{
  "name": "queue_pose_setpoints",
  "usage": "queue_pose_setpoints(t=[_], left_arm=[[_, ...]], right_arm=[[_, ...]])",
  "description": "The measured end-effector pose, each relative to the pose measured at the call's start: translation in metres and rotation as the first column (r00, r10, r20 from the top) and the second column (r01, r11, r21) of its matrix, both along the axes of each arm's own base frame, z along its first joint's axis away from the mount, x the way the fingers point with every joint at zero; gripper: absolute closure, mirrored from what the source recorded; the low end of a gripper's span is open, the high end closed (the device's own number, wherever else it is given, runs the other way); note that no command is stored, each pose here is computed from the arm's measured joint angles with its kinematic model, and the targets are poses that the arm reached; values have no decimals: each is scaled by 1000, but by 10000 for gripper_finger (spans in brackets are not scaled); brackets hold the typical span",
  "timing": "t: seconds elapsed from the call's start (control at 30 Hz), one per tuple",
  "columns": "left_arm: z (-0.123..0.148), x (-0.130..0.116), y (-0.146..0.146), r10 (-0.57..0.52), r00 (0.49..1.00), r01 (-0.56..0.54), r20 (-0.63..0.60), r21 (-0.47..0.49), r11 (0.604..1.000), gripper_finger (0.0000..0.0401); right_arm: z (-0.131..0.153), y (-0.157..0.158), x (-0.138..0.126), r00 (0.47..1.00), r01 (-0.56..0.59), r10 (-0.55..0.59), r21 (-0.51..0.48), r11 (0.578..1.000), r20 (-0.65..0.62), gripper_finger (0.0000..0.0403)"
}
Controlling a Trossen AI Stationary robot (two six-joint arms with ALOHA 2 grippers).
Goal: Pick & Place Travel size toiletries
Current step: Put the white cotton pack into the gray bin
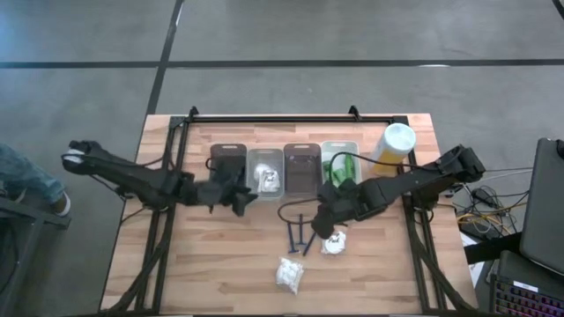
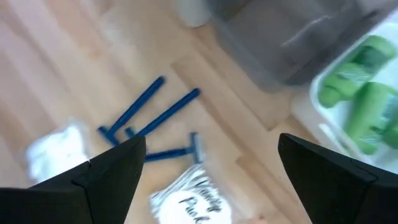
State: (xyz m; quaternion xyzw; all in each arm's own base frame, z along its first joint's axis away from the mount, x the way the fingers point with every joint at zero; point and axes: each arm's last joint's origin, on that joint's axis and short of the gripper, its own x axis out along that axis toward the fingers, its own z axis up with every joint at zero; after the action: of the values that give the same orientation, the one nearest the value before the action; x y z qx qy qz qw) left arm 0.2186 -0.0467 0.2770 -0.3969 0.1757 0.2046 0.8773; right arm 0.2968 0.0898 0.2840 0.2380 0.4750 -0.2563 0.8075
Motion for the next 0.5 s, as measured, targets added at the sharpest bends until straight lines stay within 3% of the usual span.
queue_pose_setpoints(t=[0.3, 0.5], left_arm=[[-14, 3, -48, -36, 999, 39, 29, -96, 995, 188], [-30, 16, -76, -109, 993, 115, 46, -164, 980, 188]], right_arm=[[-3, 35, -8, 997, -48, 44, 57, 997, 59, 39], [-13, 60, -7, 980, -85, 59, 135, 987, 190, 39]])
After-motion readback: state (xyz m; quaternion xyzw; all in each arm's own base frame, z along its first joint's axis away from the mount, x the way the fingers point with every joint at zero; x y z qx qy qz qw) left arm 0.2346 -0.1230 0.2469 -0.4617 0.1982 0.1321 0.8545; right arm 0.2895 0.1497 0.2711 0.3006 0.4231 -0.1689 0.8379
